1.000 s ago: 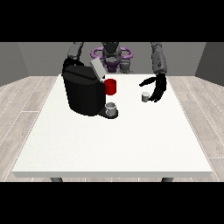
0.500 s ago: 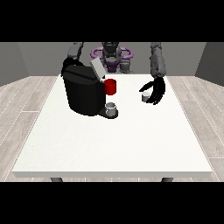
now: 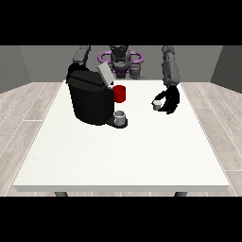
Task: Insert the coffee pod into the coffee machine and close the lid
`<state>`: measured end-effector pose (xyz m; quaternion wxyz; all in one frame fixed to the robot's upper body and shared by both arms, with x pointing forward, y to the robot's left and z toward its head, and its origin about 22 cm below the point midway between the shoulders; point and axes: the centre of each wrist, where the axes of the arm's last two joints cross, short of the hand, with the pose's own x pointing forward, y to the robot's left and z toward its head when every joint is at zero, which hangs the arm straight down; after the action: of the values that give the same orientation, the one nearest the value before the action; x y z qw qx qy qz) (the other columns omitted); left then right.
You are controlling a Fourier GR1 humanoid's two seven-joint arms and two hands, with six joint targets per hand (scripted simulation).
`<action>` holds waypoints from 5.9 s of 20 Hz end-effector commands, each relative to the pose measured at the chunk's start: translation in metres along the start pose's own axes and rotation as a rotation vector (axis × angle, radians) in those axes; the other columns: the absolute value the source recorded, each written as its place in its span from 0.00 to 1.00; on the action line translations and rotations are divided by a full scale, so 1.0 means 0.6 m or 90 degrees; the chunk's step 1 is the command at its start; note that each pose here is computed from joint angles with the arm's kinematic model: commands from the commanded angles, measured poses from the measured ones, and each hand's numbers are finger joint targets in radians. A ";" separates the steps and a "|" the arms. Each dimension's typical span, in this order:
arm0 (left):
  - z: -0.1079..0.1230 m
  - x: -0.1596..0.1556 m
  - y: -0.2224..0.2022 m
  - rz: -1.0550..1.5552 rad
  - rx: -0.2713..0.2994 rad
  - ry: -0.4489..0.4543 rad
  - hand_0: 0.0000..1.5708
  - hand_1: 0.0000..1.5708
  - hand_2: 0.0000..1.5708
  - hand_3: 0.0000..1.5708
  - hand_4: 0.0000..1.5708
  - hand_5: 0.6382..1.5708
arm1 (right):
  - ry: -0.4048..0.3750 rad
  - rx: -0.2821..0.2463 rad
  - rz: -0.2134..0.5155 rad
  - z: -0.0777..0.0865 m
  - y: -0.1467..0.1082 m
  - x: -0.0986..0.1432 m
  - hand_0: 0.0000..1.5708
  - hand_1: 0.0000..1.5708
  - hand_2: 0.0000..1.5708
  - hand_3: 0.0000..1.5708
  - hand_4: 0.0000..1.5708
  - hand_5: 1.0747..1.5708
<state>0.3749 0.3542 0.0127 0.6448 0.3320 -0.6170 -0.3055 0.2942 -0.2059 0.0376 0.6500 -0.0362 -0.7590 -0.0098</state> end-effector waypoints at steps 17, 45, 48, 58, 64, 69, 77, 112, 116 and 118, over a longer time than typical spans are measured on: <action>-0.073 0.133 0.056 -0.015 -0.068 -0.131 0.82 0.82 0.87 0.85 0.35 1.00 | 0.086 -0.030 -0.010 -0.013 -0.043 -0.044 0.00 0.00 0.00 0.00 0.28 1.00; -0.123 0.291 0.217 -0.009 0.039 -0.179 0.82 0.82 0.85 0.81 0.33 1.00 | -0.001 0.062 -0.010 -0.034 0.020 0.013 0.00 0.00 0.00 0.00 0.32 1.00; -0.128 0.354 0.198 -0.026 0.019 -0.200 0.80 0.80 0.84 0.79 0.32 1.00 | 0.007 0.018 -0.015 -0.041 0.040 -0.001 0.00 0.00 0.00 0.00 0.32 1.00; -0.129 0.343 0.210 -0.024 0.019 -0.192 0.83 0.83 0.84 0.78 0.32 1.00 | -0.007 0.007 -0.009 -0.047 -0.023 0.008 0.00 0.00 0.00 0.00 0.33 1.00; -0.129 0.329 0.163 -0.044 0.010 -0.207 0.80 0.80 0.82 0.77 0.32 1.00 | 0.009 0.013 0.002 -0.043 -0.009 0.014 0.00 0.00 0.00 0.00 0.33 1.00; -0.131 0.378 0.174 -0.031 0.005 -0.227 0.75 0.75 0.80 0.76 0.31 1.00 | 0.005 -0.008 -0.020 -0.047 -0.004 -0.002 0.00 0.00 0.00 0.00 0.32 1.00; -0.132 0.363 0.206 -0.042 0.021 -0.209 0.75 0.75 0.79 0.76 0.31 1.00 | -0.029 -0.016 -0.017 -0.034 0.002 -0.014 0.00 0.00 0.00 0.00 0.33 1.00; -0.130 0.341 0.164 -0.154 -0.063 -0.217 0.00 0.00 0.00 0.00 0.00 1.00 | -0.013 -0.035 -0.018 -0.047 -0.052 -0.017 0.00 0.00 0.00 0.00 0.30 1.00; -0.131 0.361 0.167 -0.145 -0.058 -0.226 0.00 0.00 0.00 0.00 0.00 1.00 | 0.002 -0.046 -0.019 -0.045 -0.019 -0.026 0.00 0.00 0.00 0.00 0.27 1.00; -0.131 0.353 0.178 -0.137 -0.055 -0.228 0.00 0.00 0.00 0.00 0.00 1.00 | 0.007 -0.042 -0.024 -0.044 -0.025 -0.022 0.00 0.00 0.00 0.00 0.24 1.00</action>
<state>0.4625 0.2558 0.2248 0.5061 0.3159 -0.6673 -0.4458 0.3190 -0.2221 0.0300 0.6529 -0.0399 -0.7553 -0.0411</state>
